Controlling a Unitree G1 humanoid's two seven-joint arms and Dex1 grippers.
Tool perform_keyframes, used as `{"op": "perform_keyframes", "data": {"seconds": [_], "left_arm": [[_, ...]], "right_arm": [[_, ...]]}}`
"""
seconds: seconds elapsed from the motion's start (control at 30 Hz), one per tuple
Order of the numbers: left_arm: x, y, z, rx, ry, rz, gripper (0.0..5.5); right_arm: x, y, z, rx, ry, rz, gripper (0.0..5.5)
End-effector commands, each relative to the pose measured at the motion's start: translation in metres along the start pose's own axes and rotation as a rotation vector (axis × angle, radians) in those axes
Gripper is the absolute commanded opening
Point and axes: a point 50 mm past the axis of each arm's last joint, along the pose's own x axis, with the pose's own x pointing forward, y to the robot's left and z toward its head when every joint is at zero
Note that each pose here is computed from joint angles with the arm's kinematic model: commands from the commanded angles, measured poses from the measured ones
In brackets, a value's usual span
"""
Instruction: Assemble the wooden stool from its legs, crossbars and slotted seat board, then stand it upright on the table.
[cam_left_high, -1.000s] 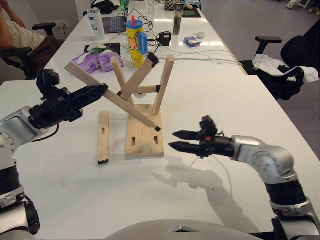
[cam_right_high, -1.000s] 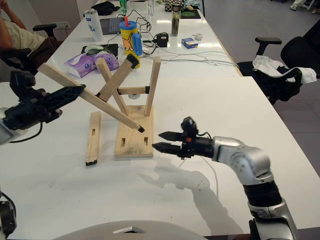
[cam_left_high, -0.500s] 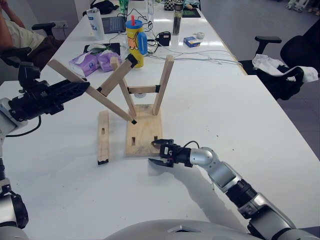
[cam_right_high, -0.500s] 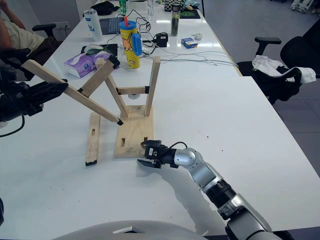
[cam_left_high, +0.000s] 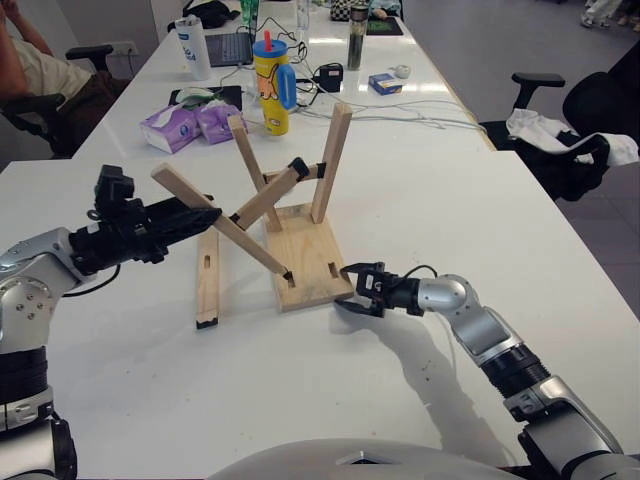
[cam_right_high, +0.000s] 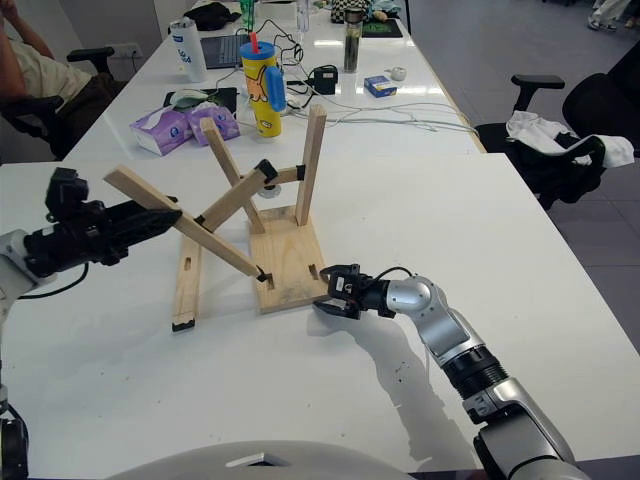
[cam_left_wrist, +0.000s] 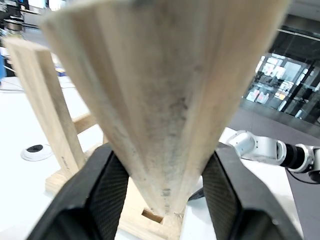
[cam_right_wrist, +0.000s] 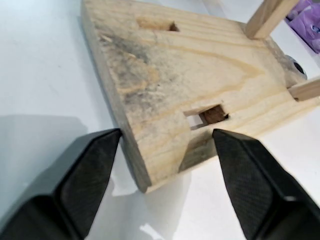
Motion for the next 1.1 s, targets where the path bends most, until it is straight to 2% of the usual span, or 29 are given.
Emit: {"op": "perform_keyframes", "data": {"seconds": [0.03,0.27,0.57,1.1], "left_arm": [[0.017,-0.002,-0.001,0.059,0.036,-0.057,2.06],[0.035,0.009,-0.007,0.141,0.168,-0.122,2.06],[0.028,0.018,0.015,0.238,0.261,-0.134,2.06],[0.042,0.023,-0.015,0.333,0.542,-0.272,2.06]], "right_arm": [[-0.002,0.009,-0.002,0.127,-0.026,0.050,3.42],[0.004,0.020,-0.002,0.179,-0.017,0.091,3.42],[0.010,0.031,-0.001,0.201,0.001,0.131,3.42],[0.015,0.031,0.001,0.185,0.024,0.147,3.42]]}}
